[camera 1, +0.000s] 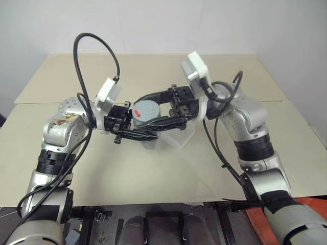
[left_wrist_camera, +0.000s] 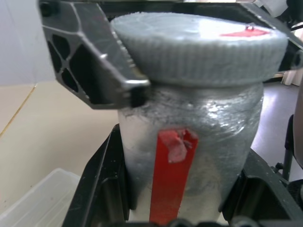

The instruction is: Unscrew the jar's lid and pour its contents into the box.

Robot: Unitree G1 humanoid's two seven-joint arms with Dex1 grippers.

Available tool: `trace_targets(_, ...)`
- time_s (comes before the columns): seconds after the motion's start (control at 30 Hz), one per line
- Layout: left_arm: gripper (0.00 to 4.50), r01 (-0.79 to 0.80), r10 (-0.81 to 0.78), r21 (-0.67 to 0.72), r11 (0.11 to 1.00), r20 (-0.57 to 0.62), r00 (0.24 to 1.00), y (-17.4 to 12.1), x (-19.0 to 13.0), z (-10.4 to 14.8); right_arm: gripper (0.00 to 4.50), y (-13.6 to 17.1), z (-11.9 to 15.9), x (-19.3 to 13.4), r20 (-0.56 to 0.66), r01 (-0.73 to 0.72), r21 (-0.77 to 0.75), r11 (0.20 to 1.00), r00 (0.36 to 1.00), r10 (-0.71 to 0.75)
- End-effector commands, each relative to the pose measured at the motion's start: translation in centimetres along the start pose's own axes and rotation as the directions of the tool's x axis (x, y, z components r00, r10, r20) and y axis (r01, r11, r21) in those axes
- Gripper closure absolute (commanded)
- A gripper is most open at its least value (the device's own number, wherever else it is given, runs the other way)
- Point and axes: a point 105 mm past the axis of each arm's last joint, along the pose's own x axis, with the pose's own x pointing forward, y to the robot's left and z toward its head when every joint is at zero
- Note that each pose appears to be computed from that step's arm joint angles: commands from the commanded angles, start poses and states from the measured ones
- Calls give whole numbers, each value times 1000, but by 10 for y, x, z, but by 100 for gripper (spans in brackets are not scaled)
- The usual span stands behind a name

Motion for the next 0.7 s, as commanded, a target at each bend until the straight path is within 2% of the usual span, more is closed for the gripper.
trace_targets(0.03,256,137,-140,58,989,57,988,-15,8,20,155,11,2,17,-25,-187,-85,979,982,186)
trace_targets(0.17,256,92,-94,47,995,53,994,-10,3,14,155,0,3,16,-17,-87,-120,989,996,86)
trace_targets(0.27,256,26,-27,33,999,44,999,-6,-4,9,76,-3,4,9,-35,6,-118,993,999,-10)
trace_targets(0.33,256,-25,24,16,1000,45,999,-3,-11,5,8,-1,6,-3,-34,93,-128,987,995,-98)
trace_targets(0.53,256,-172,172,-11,985,40,984,7,-26,-5,3,10,7,-30,-34,287,-121,950,956,-293)
trace_targets(0.7,256,-246,246,-18,969,21,969,15,-28,-14,3,12,11,-32,-44,421,-121,899,902,-429)
